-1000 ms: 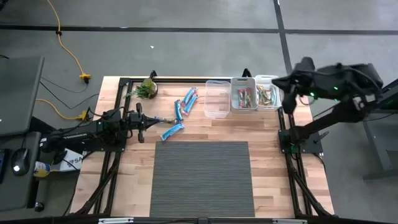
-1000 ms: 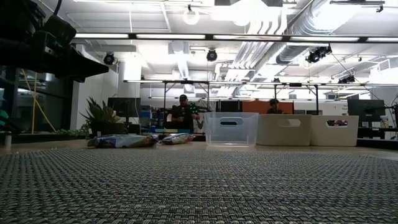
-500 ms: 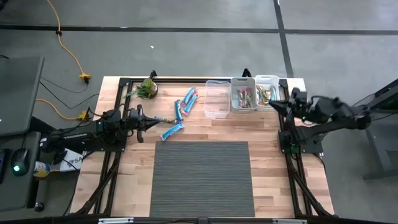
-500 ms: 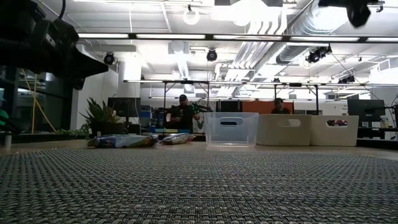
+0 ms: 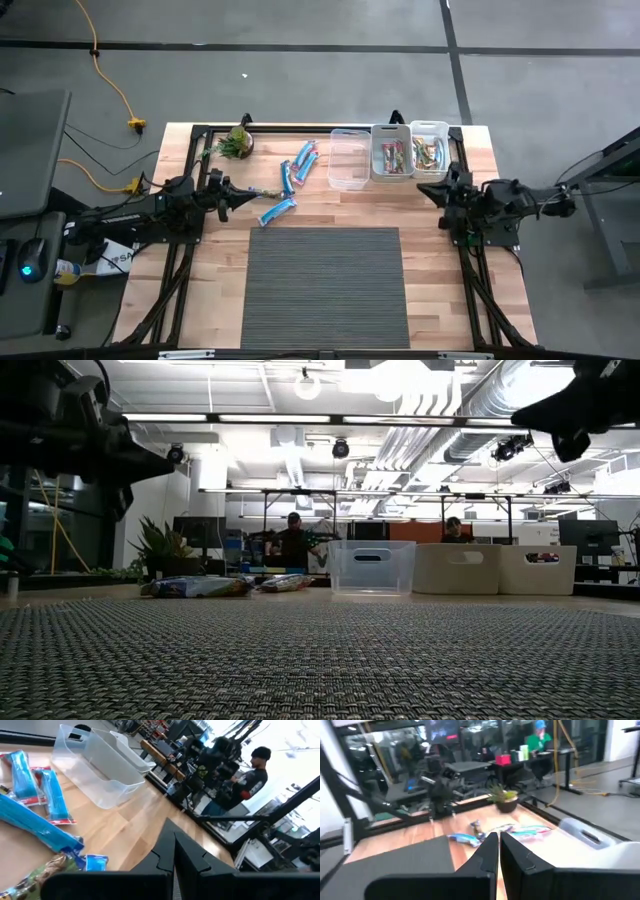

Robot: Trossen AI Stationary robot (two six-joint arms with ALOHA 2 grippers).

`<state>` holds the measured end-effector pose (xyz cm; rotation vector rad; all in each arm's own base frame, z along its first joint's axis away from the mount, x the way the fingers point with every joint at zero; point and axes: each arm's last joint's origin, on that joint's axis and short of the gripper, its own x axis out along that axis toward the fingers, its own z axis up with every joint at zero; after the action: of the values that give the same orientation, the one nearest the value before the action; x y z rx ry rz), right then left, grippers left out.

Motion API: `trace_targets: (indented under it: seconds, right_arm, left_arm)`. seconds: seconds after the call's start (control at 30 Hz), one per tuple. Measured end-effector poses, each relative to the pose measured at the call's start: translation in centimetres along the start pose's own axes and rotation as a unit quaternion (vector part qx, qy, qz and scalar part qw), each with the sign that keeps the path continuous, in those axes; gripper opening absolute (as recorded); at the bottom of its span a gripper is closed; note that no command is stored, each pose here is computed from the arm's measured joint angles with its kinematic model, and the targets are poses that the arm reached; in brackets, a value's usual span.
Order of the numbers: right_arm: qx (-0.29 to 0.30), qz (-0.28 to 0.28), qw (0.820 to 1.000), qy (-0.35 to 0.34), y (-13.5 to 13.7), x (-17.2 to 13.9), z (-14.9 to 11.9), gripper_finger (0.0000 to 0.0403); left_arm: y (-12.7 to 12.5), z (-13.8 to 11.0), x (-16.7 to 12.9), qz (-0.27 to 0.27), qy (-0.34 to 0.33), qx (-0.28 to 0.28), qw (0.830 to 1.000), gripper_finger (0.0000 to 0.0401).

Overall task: Pick and place Granola Bars by type
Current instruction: Put the red granola bar into the gray bin

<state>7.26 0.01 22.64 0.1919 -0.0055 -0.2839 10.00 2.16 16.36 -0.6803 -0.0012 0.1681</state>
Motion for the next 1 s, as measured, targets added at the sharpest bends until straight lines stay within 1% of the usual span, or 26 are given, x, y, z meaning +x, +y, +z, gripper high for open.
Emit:
trace_targets:
  seconds: [0.17, 0.27, 0.4, 0.57, 0.73, 1.0]
  right_arm:
    - [-0.01, 0.056, 0.998, 0.037, 0.2, 0.5, -1.7, 0.0]
    - [-0.013, 0.094, 0.994, 0.061, 0.3, 0.6, -2.4, 0.0]
    - [-0.018, 0.126, 0.988, 0.086, 0.4, 0.6, -2.7, 0.0]
    - [-0.039, 0.122, 0.989, 0.077, 0.2, 0.9, -3.2, 0.0]
    - [-0.044, 0.104, 0.988, 0.103, -0.1, 1.6, -5.7, 0.0]
    - [-0.053, 0.09, 0.992, 0.067, -0.1, 2.0, -5.5, 0.0]
  left_arm:
    - [-0.3, 0.3, 0.0, -0.014, -0.018, 0.008, 1.0, 0.0001]
    - [-0.3, 0.3, 0.0, -0.014, -0.018, 0.01, 1.0, 0.0001]
    - [-0.3, 0.3, 0.0, -0.016, -0.016, 0.034, 0.999, 0.0001]
    - [-0.3, 0.4, 0.0, -0.01, -0.02, 0.037, 0.999, 0.0001]
    - [-0.3, 0.4, 0.0, -0.01, -0.021, 0.044, 0.999, 0.0001]
    - [-0.2, 0.3, 0.0, -0.008, -0.021, 0.048, 0.999, 0.0001]
